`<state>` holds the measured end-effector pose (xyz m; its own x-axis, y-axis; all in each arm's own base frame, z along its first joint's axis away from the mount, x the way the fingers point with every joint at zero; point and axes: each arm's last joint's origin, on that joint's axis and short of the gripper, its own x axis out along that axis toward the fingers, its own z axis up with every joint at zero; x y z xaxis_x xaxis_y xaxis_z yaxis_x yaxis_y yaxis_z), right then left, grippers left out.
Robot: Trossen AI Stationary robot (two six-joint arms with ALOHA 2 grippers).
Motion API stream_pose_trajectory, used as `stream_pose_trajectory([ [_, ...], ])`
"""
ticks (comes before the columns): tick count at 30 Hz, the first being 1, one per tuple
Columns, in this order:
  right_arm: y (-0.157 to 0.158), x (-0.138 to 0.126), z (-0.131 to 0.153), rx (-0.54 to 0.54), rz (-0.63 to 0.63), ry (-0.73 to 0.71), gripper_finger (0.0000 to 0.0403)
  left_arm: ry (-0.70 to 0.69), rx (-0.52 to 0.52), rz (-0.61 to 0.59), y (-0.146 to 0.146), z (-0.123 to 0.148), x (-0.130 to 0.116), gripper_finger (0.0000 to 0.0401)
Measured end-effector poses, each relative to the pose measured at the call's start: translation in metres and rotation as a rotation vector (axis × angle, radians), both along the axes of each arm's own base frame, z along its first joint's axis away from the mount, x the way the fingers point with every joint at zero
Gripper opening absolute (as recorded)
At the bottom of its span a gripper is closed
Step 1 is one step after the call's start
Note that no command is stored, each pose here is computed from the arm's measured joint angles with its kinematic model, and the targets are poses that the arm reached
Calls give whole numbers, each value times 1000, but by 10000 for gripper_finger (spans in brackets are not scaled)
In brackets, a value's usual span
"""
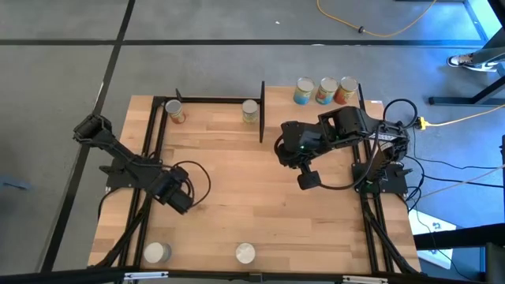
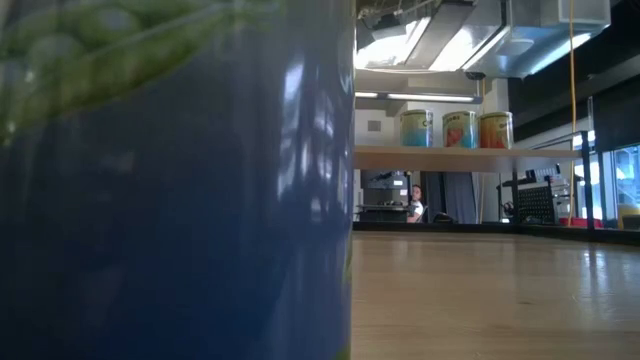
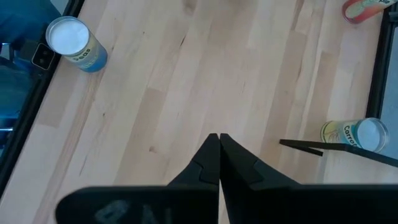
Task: Pick and place cans onto a shelf
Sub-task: Put the canned cherries on the shelf
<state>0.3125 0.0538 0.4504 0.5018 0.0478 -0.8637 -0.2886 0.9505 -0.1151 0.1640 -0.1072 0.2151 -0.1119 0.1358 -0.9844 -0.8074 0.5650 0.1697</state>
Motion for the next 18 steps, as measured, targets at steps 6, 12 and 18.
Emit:
stream_pose_trajectory([
  [6,0,0,0,-1,1,0,5,2,-8,-67,0,5,4,2],
  [12,0,0,0,-9,14,0,5,-82,18,-153,2,33,19,1],
  [18,0,0,0,-23,38,-2,5,-140,20,-212,15,55,34,1],
])
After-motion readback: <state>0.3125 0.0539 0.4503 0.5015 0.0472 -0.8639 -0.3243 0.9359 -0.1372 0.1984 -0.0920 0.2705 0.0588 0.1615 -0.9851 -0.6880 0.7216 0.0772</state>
